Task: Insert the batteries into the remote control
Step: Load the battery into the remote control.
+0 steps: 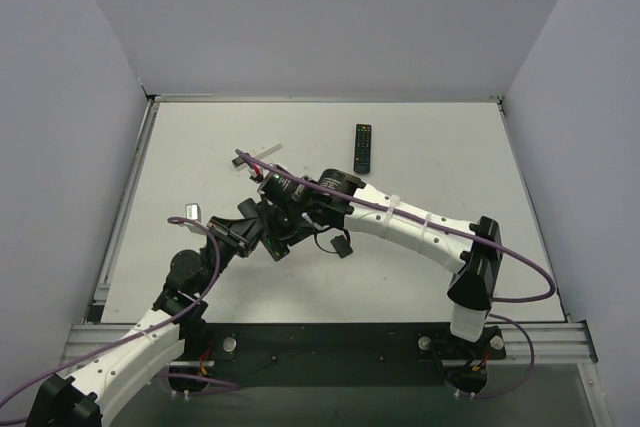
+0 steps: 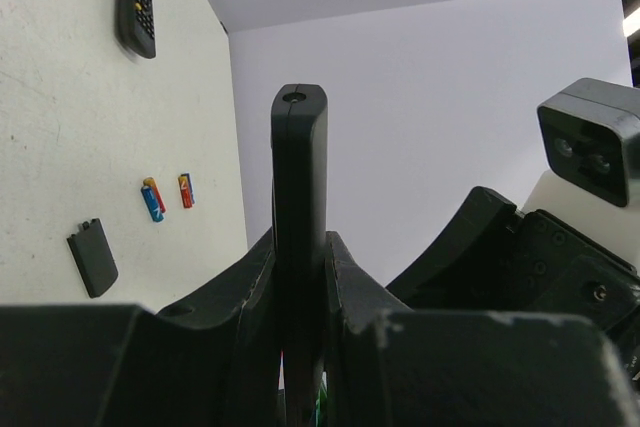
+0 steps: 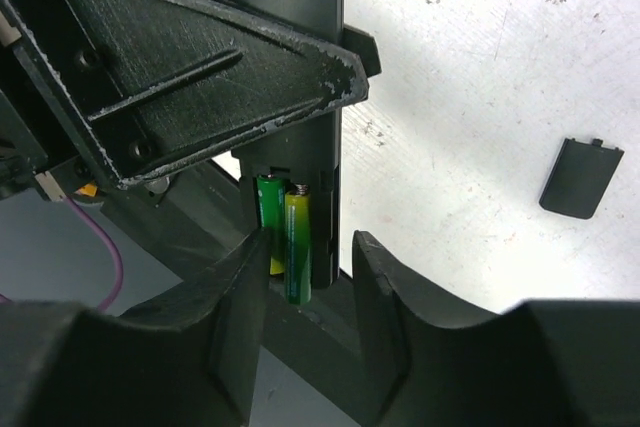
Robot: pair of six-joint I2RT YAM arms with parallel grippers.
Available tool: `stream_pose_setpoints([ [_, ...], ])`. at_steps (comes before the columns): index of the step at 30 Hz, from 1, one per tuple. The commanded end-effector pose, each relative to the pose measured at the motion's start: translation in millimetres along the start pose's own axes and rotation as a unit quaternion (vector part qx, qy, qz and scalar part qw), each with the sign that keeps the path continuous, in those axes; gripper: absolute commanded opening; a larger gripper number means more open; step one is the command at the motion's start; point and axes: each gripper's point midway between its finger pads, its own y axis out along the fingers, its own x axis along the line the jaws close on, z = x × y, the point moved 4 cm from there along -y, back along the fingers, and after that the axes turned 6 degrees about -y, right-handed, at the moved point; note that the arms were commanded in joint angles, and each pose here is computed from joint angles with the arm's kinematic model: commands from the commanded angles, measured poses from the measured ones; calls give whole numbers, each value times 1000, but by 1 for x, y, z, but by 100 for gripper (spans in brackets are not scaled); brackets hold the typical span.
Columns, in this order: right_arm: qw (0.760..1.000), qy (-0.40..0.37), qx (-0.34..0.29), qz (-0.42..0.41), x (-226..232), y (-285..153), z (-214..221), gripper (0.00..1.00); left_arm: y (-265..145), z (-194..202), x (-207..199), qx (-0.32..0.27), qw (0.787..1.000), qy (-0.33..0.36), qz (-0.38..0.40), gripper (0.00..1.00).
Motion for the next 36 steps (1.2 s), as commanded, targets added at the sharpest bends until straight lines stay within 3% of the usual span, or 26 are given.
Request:
stream_pose_setpoints([
  [1,999,-33,-42,-2,1,-33,-13,38,-7,3,7,7,1000,-18,10,0],
  [4,994,-76,-75,-20,6,-56,-17,48,-8,4,9,12,1000,-18,5,0],
  [9,982,-127,-135,-31,-4,-82,-16,50,-8,9,8,30,999,-23,2,0],
  [10,974,-135,-176,-49,-2,-98,-22,50,-8,10,7,34,999,-23,2,0],
  [12,963,-186,-178,-80,-6,-91,-8,51,-7,11,6,41,999,-24,0,0],
  [13,947,-209,-224,-99,-4,-102,-13,51,-8,13,6,48,999,-25,-1,0],
  [15,928,-270,-222,-129,-10,-88,4,56,-8,15,10,57,998,-26,-8,0],
  [17,892,-331,-267,-152,-9,-96,2,56,-7,19,1,70,997,-25,0,0],
  [19,866,-360,-288,-194,-9,-93,11,56,-6,21,-4,78,997,-25,3,0],
  [21,854,-370,-299,-210,-17,-86,13,56,-5,24,-5,90,996,-25,2,0],
  [22,836,-386,-309,-238,-11,-89,14,55,-4,25,-9,93,995,-24,6,0],
  [31,792,-464,-292,-270,-7,-55,20,47,0,34,-20,133,991,-17,16,0],
  [36,790,-475,-268,-282,-5,-39,26,45,1,34,-25,133,991,-12,24,0],
])
